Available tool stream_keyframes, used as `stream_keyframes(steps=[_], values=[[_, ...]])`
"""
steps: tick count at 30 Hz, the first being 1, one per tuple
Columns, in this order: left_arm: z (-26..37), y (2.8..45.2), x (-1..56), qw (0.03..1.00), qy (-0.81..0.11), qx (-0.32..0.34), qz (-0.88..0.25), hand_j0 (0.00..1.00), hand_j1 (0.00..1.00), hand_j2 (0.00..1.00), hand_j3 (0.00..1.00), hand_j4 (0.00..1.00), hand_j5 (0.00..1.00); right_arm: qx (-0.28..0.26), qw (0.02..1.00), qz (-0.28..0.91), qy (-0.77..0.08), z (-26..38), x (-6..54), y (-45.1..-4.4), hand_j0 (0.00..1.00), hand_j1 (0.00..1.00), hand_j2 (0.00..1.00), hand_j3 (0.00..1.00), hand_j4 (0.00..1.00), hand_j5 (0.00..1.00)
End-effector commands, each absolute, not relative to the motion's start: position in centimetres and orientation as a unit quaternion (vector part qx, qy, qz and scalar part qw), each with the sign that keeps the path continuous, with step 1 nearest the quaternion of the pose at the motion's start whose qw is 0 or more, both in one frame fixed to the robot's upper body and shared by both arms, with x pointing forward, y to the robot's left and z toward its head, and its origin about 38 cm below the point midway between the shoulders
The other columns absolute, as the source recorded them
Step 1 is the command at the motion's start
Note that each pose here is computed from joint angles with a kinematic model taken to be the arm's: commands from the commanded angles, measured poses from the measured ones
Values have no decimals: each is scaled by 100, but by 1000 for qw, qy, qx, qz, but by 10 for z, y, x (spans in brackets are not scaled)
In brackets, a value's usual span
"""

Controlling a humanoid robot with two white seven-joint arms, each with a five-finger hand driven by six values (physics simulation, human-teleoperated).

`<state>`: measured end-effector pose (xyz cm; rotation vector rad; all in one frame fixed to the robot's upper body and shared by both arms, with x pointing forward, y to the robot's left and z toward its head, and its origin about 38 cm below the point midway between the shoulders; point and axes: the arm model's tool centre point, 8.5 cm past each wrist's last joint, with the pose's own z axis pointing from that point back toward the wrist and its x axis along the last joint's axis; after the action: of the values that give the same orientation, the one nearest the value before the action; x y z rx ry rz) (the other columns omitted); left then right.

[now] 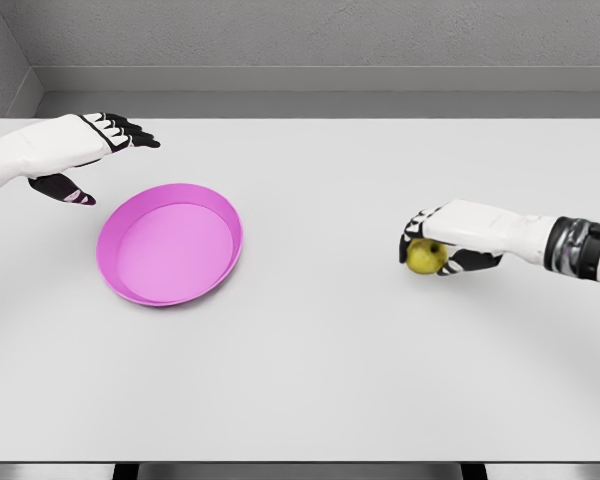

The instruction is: Put the apple on the plate with both arms

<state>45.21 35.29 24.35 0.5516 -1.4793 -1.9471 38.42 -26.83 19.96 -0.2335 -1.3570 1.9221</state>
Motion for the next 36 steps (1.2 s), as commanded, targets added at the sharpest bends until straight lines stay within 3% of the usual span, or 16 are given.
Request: stream_keyframes(steps=[1, 11, 36], values=[[245, 355, 452, 314, -561, 210, -736, 100, 100, 100, 100, 100, 100, -77, 365, 753, -542, 199, 382, -259, 50, 50, 50, 50, 50, 50], [245, 355, 452, 315, -561, 210, -736, 100, 100, 100, 100, 100, 100, -23, 312, 775, -550, 196, 379, -213, 50, 50, 50, 50, 50, 50], [244, 356, 453, 317, -559, 211, -736, 100, 100, 100, 100, 100, 100, 21, 244, 775, -582, 208, 377, -147, 46, 46, 46, 46, 46, 46]])
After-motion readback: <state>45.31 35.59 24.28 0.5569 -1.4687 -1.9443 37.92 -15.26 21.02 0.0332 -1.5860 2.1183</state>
